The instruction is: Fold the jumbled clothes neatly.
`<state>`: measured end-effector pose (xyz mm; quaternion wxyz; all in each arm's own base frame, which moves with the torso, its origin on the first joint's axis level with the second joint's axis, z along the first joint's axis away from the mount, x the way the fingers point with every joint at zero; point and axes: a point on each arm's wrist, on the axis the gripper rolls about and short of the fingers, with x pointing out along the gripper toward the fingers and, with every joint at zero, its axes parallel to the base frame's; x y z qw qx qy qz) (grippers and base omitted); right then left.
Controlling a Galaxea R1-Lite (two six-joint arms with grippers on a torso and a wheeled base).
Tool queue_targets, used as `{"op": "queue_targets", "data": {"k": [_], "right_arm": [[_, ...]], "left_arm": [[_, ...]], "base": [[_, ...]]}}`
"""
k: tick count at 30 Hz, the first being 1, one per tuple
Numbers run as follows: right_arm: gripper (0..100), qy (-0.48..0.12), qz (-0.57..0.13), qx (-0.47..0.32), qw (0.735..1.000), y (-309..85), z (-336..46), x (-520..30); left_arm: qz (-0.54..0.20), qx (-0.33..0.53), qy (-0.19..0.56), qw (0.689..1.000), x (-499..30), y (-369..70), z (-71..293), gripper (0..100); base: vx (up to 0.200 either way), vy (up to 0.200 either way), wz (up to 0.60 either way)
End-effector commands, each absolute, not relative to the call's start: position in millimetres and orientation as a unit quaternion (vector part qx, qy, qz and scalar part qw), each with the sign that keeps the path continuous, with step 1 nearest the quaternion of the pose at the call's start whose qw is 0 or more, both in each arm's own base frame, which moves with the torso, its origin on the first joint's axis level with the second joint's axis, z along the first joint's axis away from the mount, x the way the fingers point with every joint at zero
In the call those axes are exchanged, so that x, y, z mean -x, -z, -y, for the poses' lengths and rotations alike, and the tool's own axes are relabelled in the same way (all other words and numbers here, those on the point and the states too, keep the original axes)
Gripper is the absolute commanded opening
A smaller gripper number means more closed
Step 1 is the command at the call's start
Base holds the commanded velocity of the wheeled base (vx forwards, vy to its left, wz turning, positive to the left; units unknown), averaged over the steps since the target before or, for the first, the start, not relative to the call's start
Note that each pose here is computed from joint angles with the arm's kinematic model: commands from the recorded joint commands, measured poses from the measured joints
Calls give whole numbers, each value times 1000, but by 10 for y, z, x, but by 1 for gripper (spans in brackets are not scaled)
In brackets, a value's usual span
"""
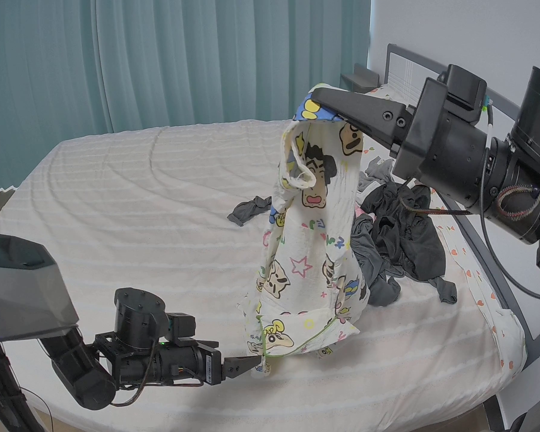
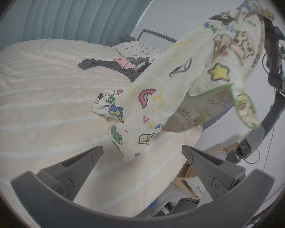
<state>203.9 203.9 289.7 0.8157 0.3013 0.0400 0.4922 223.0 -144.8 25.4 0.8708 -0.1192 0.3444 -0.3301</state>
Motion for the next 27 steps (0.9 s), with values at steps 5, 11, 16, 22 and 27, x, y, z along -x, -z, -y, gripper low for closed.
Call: {"op": "queue_targets", "data": {"k": [5,11,16,22,27], "right_arm": [[0,-485,-47,-302,819,-2849,-2138,-2102],[0,-485,-47,-302,819,-2852,-2139,-2102],[0,-484,-48,-303,820,-2847,-2139,-2109],[0,-483,-47,-303,820,-2844,-2135,-2111],[0,-476,-45,-303,824,-2841,-2083,-2137]], "left_arm": [[-351,114,283,885,-2294,258,1613,100],[-336,111,263,897,-2389,423,1664,100],[-324,115,266,901,-2497,490,1748,100],[-308,116,264,907,-2638,637,1909,100],[-299,115,246,915,-2694,685,1938,0]], "base": [[0,0,0],[0,0,0],[0,0,0],[0,0,0],[0,0,0]]}}
